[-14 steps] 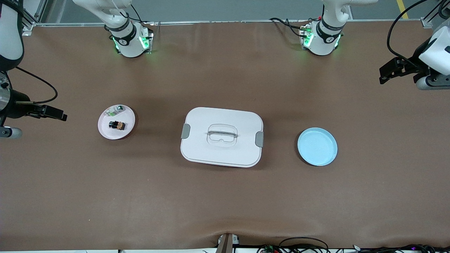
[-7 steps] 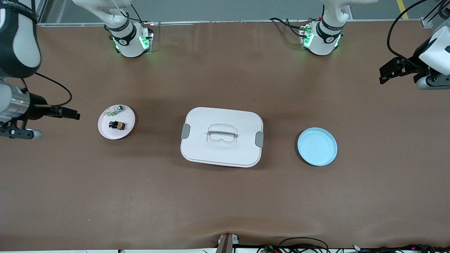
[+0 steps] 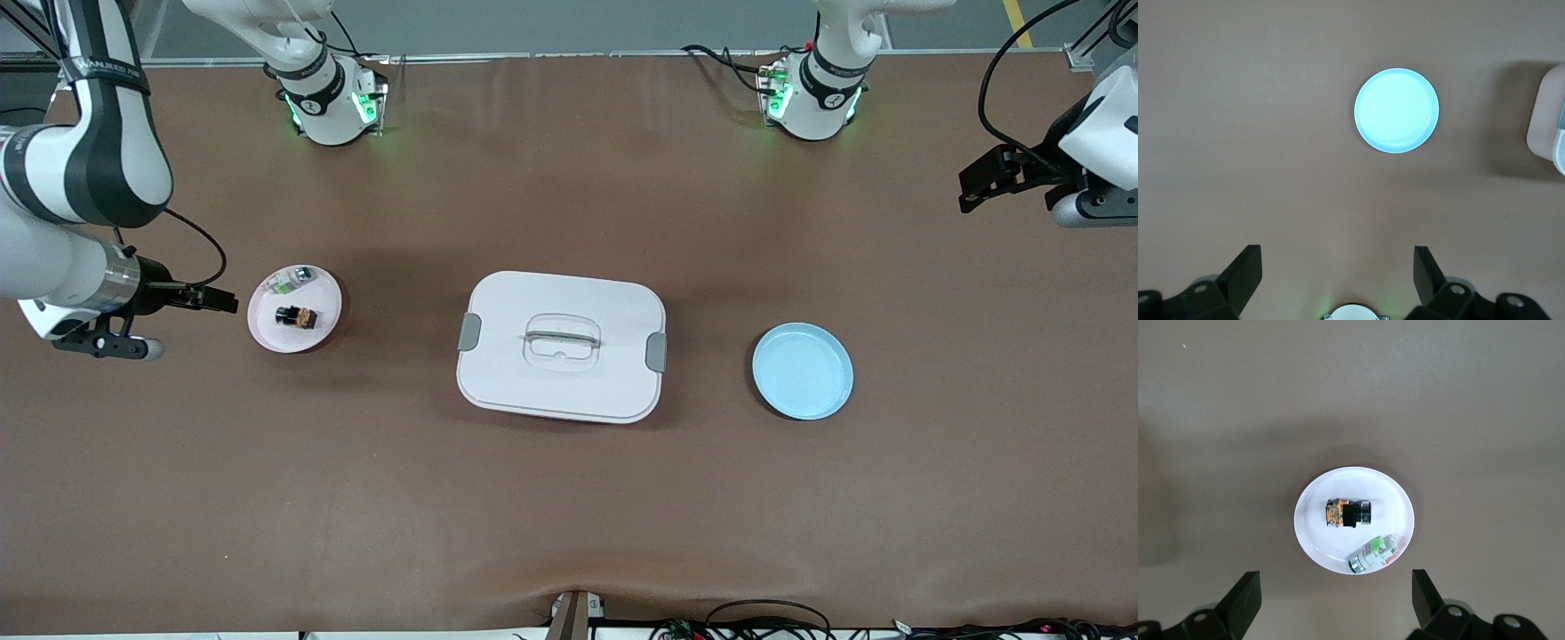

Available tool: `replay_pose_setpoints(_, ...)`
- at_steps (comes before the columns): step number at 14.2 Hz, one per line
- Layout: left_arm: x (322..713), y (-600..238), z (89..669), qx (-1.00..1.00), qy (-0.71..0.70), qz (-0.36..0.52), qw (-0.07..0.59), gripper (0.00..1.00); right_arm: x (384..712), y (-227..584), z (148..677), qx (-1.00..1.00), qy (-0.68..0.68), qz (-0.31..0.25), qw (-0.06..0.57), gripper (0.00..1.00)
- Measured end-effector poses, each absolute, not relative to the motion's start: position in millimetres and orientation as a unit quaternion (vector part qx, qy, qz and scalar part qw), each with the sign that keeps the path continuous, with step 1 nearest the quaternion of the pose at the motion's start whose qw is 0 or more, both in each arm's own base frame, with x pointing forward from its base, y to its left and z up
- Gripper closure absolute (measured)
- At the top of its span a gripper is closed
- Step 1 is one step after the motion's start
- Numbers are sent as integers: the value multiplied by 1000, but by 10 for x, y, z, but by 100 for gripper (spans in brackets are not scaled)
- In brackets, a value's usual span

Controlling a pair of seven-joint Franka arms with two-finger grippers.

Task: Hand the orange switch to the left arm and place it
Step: 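Move the right gripper over the orange switch on the white plate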

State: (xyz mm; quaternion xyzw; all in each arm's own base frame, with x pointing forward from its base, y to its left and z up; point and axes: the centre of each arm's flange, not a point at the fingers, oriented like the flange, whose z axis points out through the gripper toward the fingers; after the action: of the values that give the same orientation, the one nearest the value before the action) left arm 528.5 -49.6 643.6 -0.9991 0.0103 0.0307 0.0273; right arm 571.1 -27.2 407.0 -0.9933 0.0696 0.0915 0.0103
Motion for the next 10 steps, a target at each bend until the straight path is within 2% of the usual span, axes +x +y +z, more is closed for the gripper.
replay_pose_setpoints(5,5281,-503,6459,-999,11,28,27,0,5430,-263,3470,-996,57,69,6,0)
replay_pose_setpoints(10,5279,-487,6469,-999,9,27,27,0,5283,-248,3102,-999,19,32,6,0)
